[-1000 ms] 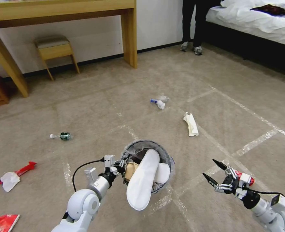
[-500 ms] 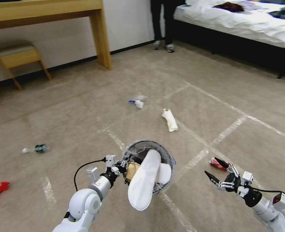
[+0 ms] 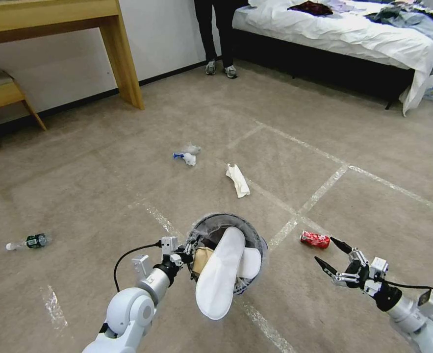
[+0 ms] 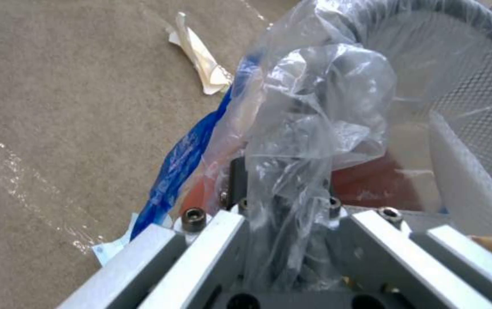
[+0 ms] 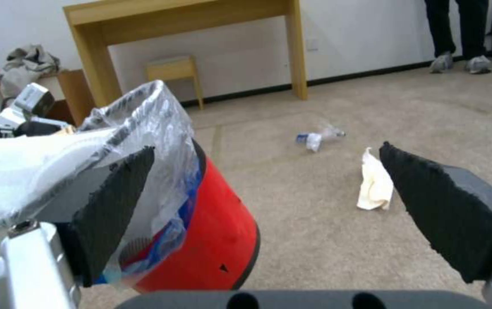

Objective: Pick up the trash bin and place the garbage on the floor into it.

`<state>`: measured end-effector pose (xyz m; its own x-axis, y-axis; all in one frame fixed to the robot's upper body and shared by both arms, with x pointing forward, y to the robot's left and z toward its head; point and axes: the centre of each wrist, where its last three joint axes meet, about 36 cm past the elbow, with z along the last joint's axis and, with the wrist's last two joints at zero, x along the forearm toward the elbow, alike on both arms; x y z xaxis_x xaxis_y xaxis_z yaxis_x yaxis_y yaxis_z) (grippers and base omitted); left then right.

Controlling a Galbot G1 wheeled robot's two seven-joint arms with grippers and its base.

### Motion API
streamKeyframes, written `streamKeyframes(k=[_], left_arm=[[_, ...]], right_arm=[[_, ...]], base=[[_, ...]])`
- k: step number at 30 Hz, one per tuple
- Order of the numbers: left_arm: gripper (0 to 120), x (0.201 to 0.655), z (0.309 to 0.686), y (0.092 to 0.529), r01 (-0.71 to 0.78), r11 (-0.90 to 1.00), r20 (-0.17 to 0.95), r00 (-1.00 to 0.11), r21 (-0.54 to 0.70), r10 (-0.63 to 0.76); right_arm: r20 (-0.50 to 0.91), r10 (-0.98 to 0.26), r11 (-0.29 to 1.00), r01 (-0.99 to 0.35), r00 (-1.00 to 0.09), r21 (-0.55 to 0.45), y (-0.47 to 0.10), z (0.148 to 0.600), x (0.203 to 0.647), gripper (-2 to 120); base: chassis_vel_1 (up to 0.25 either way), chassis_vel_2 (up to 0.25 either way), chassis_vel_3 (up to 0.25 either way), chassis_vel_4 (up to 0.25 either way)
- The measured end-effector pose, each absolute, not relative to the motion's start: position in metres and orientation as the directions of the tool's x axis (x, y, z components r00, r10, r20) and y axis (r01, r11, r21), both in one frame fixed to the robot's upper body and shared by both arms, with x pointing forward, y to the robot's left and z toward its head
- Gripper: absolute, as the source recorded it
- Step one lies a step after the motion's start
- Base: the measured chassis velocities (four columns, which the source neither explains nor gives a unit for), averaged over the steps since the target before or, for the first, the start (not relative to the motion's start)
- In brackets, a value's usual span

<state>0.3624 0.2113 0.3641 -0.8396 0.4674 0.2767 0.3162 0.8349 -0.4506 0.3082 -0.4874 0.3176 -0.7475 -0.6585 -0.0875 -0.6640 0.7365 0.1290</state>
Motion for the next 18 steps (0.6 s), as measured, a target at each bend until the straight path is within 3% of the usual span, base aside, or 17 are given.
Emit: streamKeyframes(k=[18], left_arm=[[1, 0.3628, 0.3630, 0.2099, 0.310, 0.844, 0.277, -0.847, -0.438, 0.454]], right_arm=[[-0.084, -0.630, 0.762, -0.636, -0.772, 0.126, -0.4852, 0.3169, 0.3096, 100]], base=[[0.000, 0.000, 0.000, 0.000]])
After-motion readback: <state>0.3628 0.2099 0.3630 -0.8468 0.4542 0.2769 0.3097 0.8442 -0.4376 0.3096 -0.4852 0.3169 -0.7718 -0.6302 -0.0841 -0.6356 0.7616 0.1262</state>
